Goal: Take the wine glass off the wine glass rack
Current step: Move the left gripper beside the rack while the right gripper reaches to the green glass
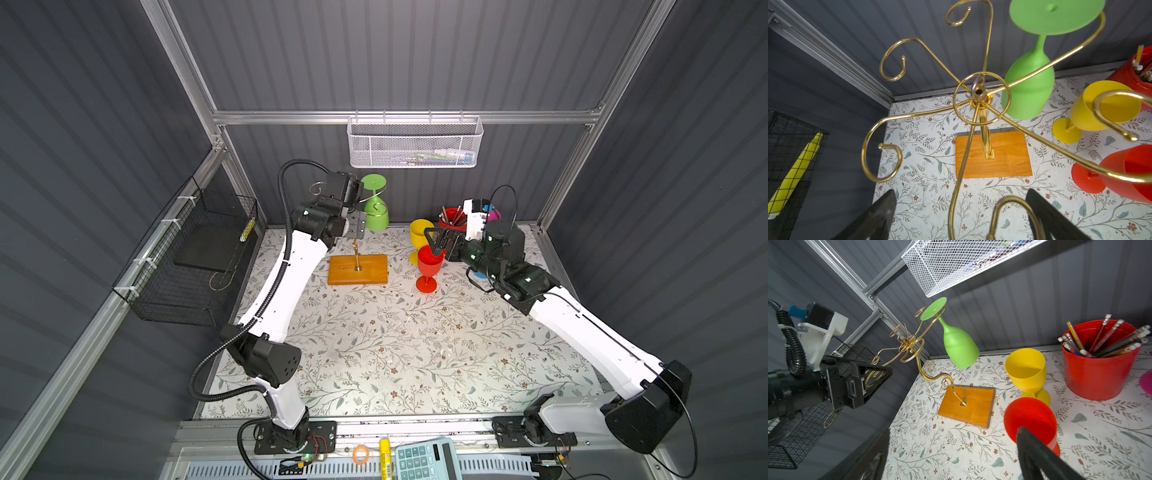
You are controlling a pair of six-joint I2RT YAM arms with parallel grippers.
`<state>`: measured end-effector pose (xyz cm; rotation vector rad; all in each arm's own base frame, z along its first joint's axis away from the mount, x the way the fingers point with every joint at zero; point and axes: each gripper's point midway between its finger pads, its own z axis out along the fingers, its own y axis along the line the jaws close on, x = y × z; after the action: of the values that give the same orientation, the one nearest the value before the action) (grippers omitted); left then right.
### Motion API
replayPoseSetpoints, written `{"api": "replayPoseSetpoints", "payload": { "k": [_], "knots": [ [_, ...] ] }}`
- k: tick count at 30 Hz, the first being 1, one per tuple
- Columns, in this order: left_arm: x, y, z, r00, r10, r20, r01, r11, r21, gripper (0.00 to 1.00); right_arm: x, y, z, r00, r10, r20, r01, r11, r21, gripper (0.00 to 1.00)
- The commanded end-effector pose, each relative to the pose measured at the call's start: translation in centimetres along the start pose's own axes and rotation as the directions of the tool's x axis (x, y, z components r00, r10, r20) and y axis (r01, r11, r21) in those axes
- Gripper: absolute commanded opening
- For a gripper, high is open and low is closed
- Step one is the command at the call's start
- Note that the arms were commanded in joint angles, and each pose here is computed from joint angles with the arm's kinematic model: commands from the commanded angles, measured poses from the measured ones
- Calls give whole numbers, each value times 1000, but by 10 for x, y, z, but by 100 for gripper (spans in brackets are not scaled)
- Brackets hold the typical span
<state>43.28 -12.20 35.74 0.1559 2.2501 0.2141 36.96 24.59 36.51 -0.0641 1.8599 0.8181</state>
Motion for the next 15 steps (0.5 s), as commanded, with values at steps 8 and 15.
{"api": "replayPoseSetpoints", "payload": {
  "k": [8, 15],
  "knots": [
    [10, 44, -20, 996, -87, 19, 88, 994, -66, 97, -1, 11, 3, 1000, -16, 9, 16, 1000, -11, 95],
    [19, 63, -22, 993, -119, 15, 120, 988, -94, 97, 4, 20, 16, 999, 49, -23, -50, 998, -47, 94]
  ]
}}
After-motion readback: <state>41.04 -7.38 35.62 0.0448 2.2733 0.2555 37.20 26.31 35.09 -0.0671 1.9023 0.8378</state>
